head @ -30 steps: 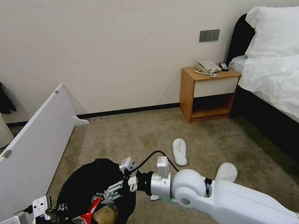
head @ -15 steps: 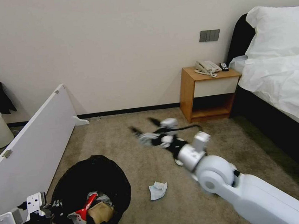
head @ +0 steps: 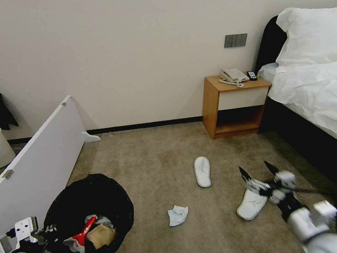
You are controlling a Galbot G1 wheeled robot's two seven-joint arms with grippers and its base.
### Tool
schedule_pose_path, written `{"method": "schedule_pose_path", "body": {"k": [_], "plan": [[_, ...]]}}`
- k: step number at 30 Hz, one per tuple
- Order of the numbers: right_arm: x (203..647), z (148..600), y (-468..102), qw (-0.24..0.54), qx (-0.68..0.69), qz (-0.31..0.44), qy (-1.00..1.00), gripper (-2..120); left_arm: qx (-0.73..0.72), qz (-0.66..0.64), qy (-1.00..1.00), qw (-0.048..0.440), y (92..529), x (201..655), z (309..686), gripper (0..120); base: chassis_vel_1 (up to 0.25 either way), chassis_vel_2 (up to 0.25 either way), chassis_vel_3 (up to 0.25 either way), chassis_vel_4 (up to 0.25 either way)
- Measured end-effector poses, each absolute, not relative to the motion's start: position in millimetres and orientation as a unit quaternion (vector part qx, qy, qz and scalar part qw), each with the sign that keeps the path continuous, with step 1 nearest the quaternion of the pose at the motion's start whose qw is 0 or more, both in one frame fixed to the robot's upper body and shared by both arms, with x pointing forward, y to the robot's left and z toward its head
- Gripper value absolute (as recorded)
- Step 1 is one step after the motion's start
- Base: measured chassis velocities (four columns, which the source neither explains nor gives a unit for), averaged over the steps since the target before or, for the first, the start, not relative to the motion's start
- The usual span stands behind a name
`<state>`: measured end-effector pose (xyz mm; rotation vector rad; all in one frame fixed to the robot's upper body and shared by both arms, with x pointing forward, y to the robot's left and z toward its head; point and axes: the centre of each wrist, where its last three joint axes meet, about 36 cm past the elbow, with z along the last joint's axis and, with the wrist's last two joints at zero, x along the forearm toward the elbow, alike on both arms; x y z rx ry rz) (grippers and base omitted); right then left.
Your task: Pick up the trash bin, then pick up the garbage from the floor and place it into the trash bin.
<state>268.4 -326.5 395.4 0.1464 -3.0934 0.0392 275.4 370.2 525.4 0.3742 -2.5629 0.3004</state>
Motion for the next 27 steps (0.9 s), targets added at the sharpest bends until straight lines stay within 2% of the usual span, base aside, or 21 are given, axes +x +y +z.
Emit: {"method": "schedule_pose_path", "body": {"k": [3,6,9,27], "plan": [[257.2,386.3,-324.6,0.027,0.034,0.016,-0.999,100,0.139,0.111,-0.948,0.264,370.2,274.7,525.7,2,0.000,0.000,0.000,0.000],[219.0,357.9,-318.2,0.041,0.012,0.023,-0.999,100,0.138,0.113,-0.947,0.267,369.0,271.6,525.1,2,0.000,0.000,0.000,0.000],[202.1,345.0,-317.6,0.051,0.021,0.029,-0.998,100,0.136,0.115,-0.947,0.269,366.4,270.2,524.3,2,0.000,0.000,0.000,0.000],[194.1,335.2,-316.4,0.054,0.036,0.036,-0.997,100,0.130,0.121,-0.946,0.273,360.0,266.3,523.1,2,0.000,0.000,0.000,0.000]]}}
